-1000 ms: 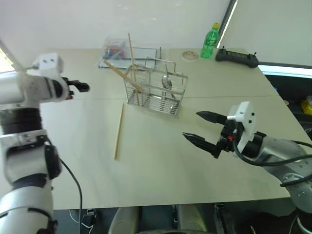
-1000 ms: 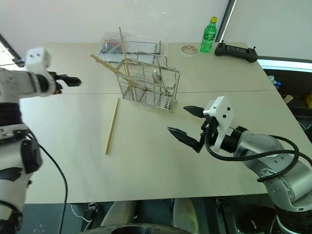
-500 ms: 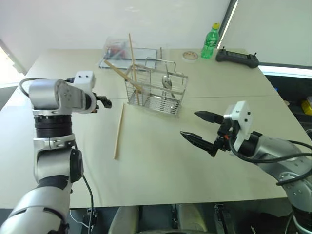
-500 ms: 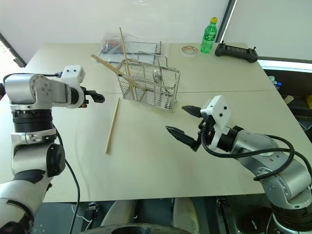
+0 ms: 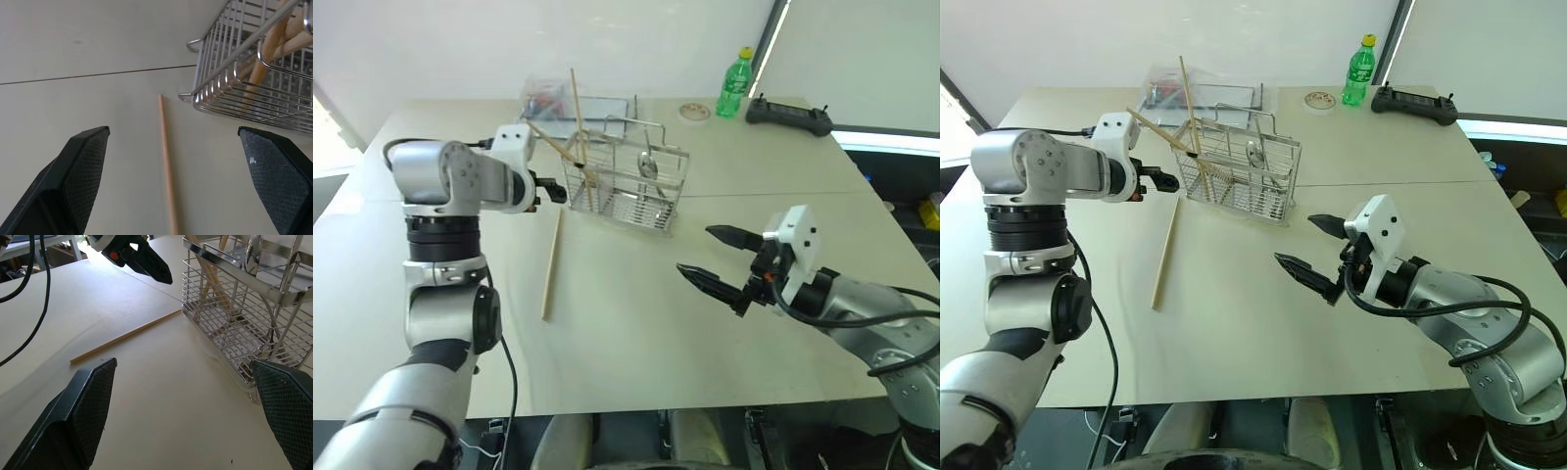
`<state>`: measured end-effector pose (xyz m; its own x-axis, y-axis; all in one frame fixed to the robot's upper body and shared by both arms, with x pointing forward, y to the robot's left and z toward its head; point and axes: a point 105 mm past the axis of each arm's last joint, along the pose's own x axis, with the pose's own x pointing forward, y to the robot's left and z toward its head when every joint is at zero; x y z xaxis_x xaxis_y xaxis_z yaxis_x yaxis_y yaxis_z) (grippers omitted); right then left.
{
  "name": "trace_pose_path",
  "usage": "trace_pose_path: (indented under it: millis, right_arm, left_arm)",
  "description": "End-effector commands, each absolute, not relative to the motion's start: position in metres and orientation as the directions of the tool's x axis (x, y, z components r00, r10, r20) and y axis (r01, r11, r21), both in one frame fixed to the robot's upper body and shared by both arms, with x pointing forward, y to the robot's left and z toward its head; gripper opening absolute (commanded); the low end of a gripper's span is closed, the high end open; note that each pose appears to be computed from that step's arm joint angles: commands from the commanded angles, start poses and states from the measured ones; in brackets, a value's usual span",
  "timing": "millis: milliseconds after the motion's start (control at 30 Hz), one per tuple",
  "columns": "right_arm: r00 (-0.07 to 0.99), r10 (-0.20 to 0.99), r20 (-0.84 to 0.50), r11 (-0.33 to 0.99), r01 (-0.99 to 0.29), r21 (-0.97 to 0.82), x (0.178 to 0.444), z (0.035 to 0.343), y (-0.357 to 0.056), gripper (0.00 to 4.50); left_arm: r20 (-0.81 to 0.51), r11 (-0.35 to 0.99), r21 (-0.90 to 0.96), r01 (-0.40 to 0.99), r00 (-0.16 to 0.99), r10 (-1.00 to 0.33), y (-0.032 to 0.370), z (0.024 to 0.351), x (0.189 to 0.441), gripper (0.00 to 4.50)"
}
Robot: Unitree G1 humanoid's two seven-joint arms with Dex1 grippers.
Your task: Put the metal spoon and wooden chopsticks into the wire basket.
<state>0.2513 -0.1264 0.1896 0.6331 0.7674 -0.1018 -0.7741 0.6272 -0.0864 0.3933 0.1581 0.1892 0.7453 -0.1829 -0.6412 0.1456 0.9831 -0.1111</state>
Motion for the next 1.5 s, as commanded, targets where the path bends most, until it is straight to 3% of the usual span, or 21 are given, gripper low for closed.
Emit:
trace_pose_path:
  millis: [33,533,767,867,1100,1300,1500]
  right_arm:
    - [0.633,0.771,-0.068,0.623,-0.772,-0.125,0.249,0.202,-0.127,4.50]
    - [0.620,0.782,-0.065,0.610,-0.783,-0.122,0.248,0.207,-0.125,4.50]
    - [0.619,0.782,-0.071,0.611,-0.784,-0.109,0.246,0.204,-0.124,4.50]
    - [0.618,0.783,-0.075,0.610,-0.785,-0.105,0.244,0.202,-0.124,4.50]
    - [0.627,0.775,-0.076,0.620,-0.778,-0.102,0.244,0.201,-0.127,4.50]
    - [0.630,0.773,-0.071,0.623,-0.776,-0.098,0.245,0.202,-0.127,4.50]
    - [0.626,0.776,-0.079,0.619,-0.779,-0.097,0.245,0.202,-0.130,4.50]
  left_arm:
    - [-0.656,0.984,-0.110,0.142,0.733,-0.179,0.154,0.181,0.391,4.42]
    - [-0.739,0.989,-0.120,0.082,0.658,-0.144,0.153,0.137,0.392,4.42]
    - [-0.745,0.989,-0.120,0.083,0.651,-0.145,0.150,0.132,0.396,4.42]
    - [-0.739,0.988,-0.129,0.089,0.656,-0.156,0.148,0.133,0.398,3.56]
    - [-0.728,0.982,-0.159,0.100,0.661,-0.185,0.142,0.137,0.403,0.04]
    - [-0.727,0.983,-0.159,0.089,0.663,-0.177,0.144,0.138,0.405,0.04]
    - [-0.689,0.987,-0.152,-0.052,0.721,-0.068,0.186,0.148,0.415,0.04]
